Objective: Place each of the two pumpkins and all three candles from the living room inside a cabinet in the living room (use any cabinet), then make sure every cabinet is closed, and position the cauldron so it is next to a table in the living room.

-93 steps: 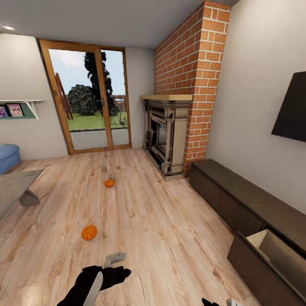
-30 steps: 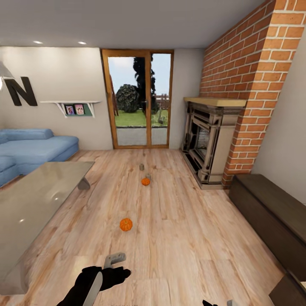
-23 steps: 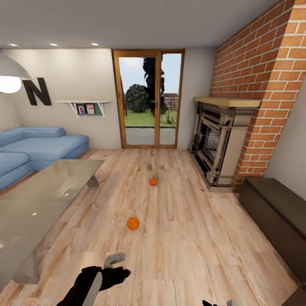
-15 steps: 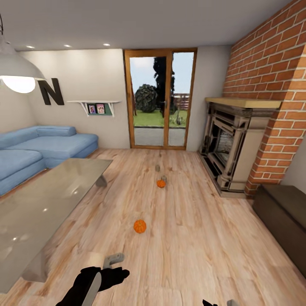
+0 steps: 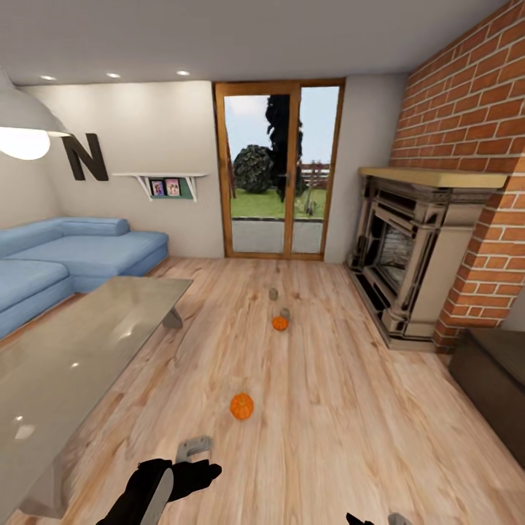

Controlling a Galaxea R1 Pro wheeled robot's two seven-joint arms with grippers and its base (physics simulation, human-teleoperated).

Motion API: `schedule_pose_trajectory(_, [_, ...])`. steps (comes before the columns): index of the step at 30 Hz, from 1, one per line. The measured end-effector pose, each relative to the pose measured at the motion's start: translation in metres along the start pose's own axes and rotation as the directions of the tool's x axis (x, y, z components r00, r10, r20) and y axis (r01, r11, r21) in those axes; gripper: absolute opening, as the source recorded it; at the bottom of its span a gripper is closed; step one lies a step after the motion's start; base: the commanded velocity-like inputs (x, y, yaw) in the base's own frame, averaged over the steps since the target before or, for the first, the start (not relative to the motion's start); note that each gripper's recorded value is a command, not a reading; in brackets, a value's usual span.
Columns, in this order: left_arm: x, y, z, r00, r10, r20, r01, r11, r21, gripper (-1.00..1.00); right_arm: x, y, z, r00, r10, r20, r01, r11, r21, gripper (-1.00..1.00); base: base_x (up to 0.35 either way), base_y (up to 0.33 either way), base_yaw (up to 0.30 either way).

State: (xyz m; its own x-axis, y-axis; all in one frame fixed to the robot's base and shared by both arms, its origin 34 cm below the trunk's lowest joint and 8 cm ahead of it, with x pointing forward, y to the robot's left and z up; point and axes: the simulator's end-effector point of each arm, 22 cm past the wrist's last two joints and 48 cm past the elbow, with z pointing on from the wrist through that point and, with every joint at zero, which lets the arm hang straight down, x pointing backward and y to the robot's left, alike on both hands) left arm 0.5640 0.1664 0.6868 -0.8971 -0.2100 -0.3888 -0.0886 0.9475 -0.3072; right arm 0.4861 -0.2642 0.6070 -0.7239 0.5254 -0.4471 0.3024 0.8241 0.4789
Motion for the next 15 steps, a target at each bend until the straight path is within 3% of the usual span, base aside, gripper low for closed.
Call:
schedule_pose_trajectory(7, [0.0005, 0.0004, 0.0002, 1.000, -0.001, -0.001, 0.001, 1.000, -0.001, 1.00, -0.0005, -0.0018, 0.0000, 1.000, 0.000, 0.003, 0.000, 1.000, 0.008, 1.00, 0.336, 0.128, 0.000])
schedule_pose_trajectory(15, [0.0090, 0.0049, 0.0035, 1.000, -0.018, -0.021, 0.017, 1.000, -0.005, 1.00, -0.0050, 0.0010, -0.0001, 1.000, 0.001, 0.013, -0.001, 1.000, -0.002, 1.00, 0.335, 0.019, 0.000])
